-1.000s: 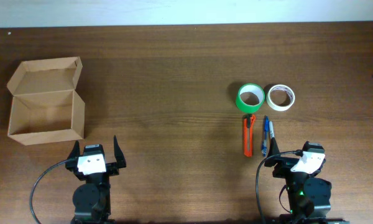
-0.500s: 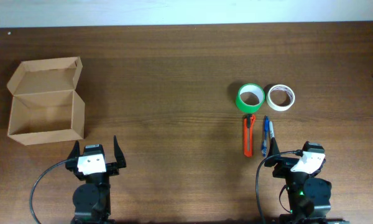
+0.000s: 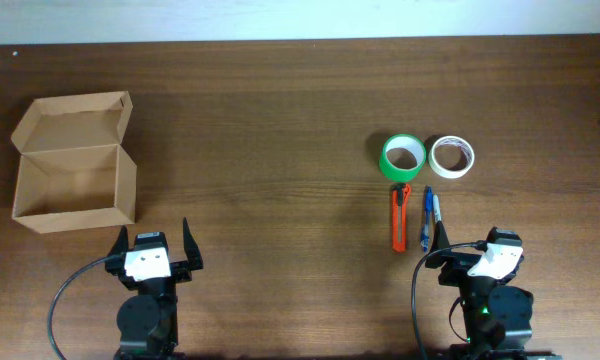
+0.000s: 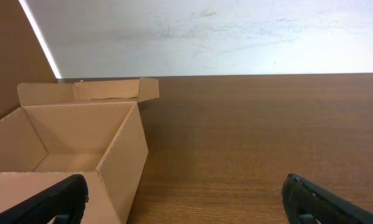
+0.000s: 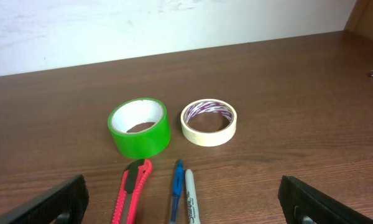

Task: Pack container

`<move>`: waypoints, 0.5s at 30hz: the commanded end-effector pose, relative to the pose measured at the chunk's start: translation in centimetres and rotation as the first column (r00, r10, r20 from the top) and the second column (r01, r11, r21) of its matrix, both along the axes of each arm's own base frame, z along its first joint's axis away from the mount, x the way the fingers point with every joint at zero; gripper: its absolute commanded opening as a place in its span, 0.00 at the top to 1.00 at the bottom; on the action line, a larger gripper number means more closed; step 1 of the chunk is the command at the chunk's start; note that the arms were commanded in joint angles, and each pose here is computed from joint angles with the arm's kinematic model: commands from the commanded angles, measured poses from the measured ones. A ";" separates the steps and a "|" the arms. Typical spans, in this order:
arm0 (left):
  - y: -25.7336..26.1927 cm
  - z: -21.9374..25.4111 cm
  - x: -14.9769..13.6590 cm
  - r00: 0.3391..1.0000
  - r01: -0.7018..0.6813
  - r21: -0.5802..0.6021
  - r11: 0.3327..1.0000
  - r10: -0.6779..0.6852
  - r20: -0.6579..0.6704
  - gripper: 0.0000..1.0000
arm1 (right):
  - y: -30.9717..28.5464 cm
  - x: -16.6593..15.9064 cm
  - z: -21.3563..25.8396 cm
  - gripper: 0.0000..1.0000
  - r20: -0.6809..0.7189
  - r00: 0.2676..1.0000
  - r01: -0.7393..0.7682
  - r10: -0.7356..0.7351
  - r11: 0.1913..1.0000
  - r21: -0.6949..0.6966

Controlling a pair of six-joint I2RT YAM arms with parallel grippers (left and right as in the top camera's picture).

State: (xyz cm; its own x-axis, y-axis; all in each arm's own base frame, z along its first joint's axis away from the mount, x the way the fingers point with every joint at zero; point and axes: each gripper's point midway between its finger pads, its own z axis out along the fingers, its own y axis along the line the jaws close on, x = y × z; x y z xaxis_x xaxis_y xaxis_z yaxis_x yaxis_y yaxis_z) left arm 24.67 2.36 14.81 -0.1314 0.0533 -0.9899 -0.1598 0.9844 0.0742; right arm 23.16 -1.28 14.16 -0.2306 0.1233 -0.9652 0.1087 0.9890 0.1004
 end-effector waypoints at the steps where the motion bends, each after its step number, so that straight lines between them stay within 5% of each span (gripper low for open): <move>1: -0.3 -0.1 0.0 1.000 0.017 0.007 1.000 -0.017 -0.002 0.01 | -0.1 0.0 -0.2 0.01 0.002 1.000 0.005 -0.005 1.000 0.001; 15: -1.5 1.0 0.2 0.995 0.087 -0.002 0.996 -0.087 0.039 0.00 | -0.1 0.0 -0.1 0.01 0.006 1.000 0.005 -0.005 1.000 0.002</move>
